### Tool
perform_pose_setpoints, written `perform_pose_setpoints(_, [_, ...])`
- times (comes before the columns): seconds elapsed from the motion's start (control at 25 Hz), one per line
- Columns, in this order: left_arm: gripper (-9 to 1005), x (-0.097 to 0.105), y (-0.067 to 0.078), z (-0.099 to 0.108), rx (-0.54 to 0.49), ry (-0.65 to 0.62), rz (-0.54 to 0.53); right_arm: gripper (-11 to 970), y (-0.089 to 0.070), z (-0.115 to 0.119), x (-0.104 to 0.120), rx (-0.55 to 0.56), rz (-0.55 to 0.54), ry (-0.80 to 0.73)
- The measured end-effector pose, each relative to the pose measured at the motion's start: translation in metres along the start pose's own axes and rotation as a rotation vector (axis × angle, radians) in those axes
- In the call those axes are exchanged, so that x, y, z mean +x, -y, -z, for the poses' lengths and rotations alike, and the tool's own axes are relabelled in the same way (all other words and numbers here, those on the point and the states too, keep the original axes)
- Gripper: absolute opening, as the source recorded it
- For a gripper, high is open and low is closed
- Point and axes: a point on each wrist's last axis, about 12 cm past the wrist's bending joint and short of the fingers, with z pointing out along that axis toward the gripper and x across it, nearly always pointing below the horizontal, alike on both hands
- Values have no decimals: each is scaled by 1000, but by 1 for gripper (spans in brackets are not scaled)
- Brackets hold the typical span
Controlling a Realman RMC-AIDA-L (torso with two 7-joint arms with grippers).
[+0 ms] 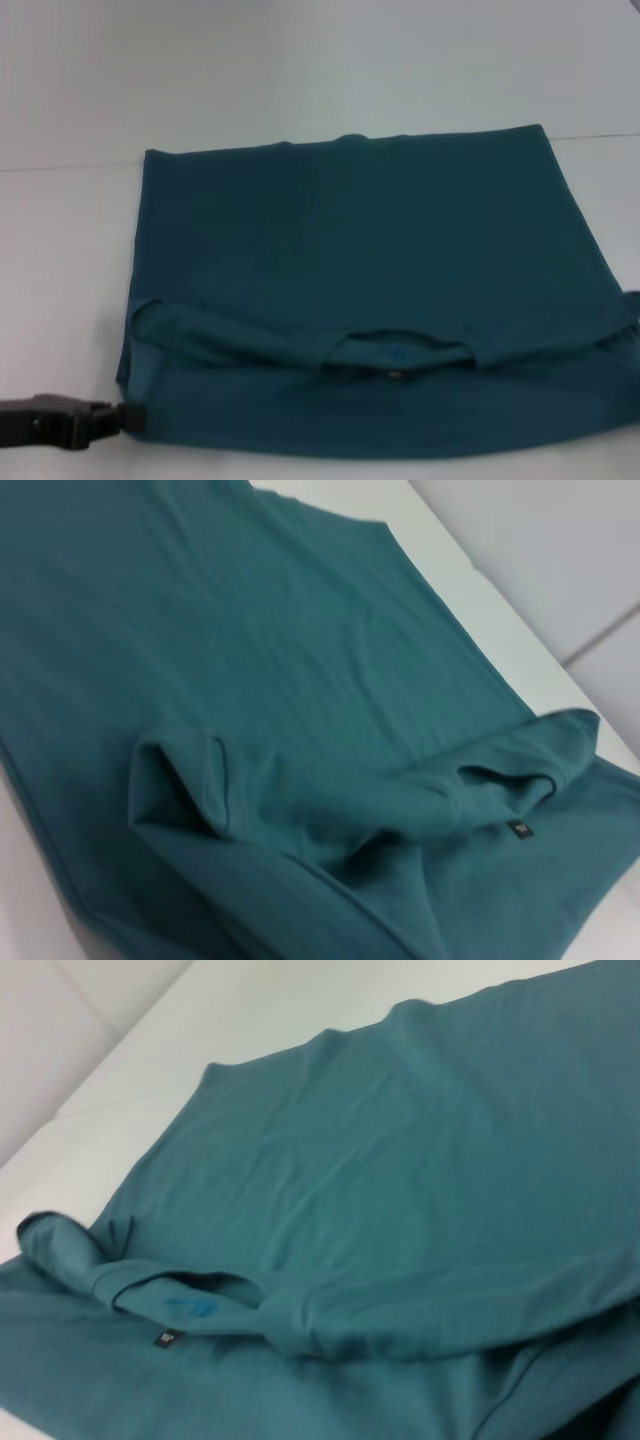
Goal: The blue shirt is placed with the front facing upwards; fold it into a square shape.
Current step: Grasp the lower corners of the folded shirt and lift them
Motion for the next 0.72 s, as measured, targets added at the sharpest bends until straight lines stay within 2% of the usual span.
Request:
perform_pose_setpoints(0.24, [36,15,7,12,66,-33,-2,36,-8,14,23,-52,27,-51])
perform_pose_setpoints(0.44, [40,28,11,24,99,-50,4,36,-11,20,33,-74,32,-76])
perform_pose_setpoints(0.72, [47,39,16,30,131,-89,-3,35,-17,25,46,-116,32,-127])
